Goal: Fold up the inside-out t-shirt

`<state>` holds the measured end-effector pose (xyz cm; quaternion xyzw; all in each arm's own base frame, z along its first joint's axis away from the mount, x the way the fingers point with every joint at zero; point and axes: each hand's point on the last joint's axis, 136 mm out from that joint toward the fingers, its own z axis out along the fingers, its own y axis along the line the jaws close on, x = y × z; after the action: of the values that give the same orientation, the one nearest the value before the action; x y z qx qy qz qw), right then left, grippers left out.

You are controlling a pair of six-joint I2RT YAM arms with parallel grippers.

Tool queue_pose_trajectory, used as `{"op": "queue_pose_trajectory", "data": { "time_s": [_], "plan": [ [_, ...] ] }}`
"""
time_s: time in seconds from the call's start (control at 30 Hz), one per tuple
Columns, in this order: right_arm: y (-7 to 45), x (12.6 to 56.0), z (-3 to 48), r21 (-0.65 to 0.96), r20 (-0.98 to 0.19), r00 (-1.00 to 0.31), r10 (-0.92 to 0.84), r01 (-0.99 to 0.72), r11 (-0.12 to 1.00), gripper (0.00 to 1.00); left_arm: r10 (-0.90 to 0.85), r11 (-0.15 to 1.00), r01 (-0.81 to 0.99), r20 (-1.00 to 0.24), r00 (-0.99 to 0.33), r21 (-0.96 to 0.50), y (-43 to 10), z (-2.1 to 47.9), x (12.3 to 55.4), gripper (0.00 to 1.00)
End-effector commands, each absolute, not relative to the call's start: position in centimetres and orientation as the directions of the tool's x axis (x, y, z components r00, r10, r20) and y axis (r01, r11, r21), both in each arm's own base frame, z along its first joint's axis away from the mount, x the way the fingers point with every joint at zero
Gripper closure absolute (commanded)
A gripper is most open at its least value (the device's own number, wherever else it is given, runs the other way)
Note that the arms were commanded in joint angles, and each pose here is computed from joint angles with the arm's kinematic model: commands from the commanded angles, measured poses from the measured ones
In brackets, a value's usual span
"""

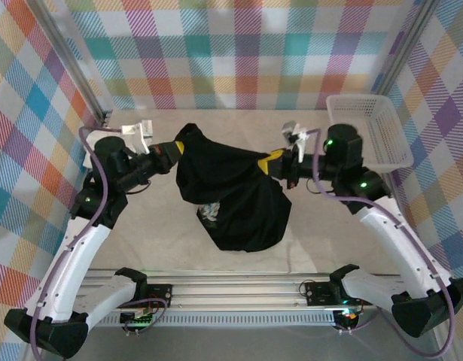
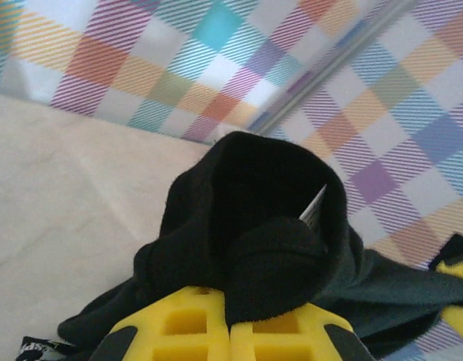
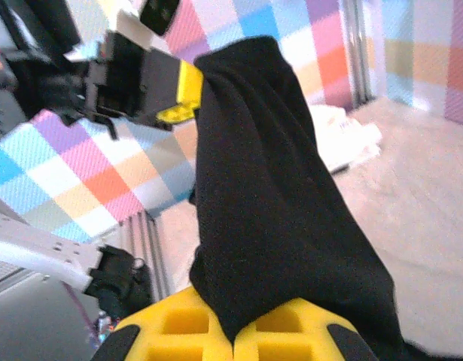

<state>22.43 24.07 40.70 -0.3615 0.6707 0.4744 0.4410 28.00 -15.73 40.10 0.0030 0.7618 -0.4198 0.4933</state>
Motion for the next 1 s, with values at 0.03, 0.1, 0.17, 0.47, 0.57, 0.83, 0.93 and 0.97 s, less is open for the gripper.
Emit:
{"op": "queue_pose_trajectory", "data": {
  "time_s": [0.03, 0.1, 0.17, 0.47, 0.57, 0.83, 0.93, 0.97],
  "plan": [
    [24.0, 21.8, 41.1, 0.424, -0.892, -0.440, -0.107, -0.894, 0.142, 1.00, -0.422, 0.747, 0.324, -0.791, -0.442, -0.580, -12.7, 40.5, 27.7, 1.00],
    [24.7, 22.4, 40.5, 0.472, -0.871, -0.479, -0.110, -0.878, 0.082, 1.00, -0.398, 0.809, 0.224, -0.787, -0.471, -0.544, -11.5, 37.2, 28.7, 1.00],
    [25.5, 22.9, 39.6, 0.527, -0.843, -0.525, -0.118, -0.850, 0.010, 1.00, -0.373, 0.841, 0.150, -0.758, -0.535, -0.520, -11.3, 33.1, 29.9, 1.00],
    [30.4, 25.5, 31.5, 0.719, -0.675, -0.698, -0.238, -0.696, 0.004, 1.00, -0.261, 0.938, -0.003, -0.702, -0.663, -0.346, -10.7, 22.8, 32.7, 0.74],
    [30.9, 26.5, 30.2, 0.749, -0.639, -0.731, -0.239, -0.663, 0.023, 1.00, -0.183, 0.970, 0.005, -0.745, -0.642, -0.243, -10.8, 23.0, 31.6, 0.61],
    [31.2, 27.3, 29.9, 0.756, -0.626, -0.743, -0.237, -0.653, 0.047, 1.00, 0.011, 0.805, 0.461, -0.767, -0.642, -0.374, -21.7, 22.9, 26.0, 0.39],
    [31.2, 27.4, 29.9, 0.755, -0.626, -0.743, -0.238, -0.653, 0.054, 1.00, 0.064, 0.767, 0.530, -0.779, -0.624, -0.362, -24.1, 22.4, 25.6, 0.38],
    [31.2, 27.4, 29.9, 0.755, -0.626, -0.743, -0.238, -0.653, 0.054, 1.00, 0.064, 0.780, 0.517, -0.777, -0.627, -0.353, -24.1, 22.2, 26.0, 0.38]
  ]
}}
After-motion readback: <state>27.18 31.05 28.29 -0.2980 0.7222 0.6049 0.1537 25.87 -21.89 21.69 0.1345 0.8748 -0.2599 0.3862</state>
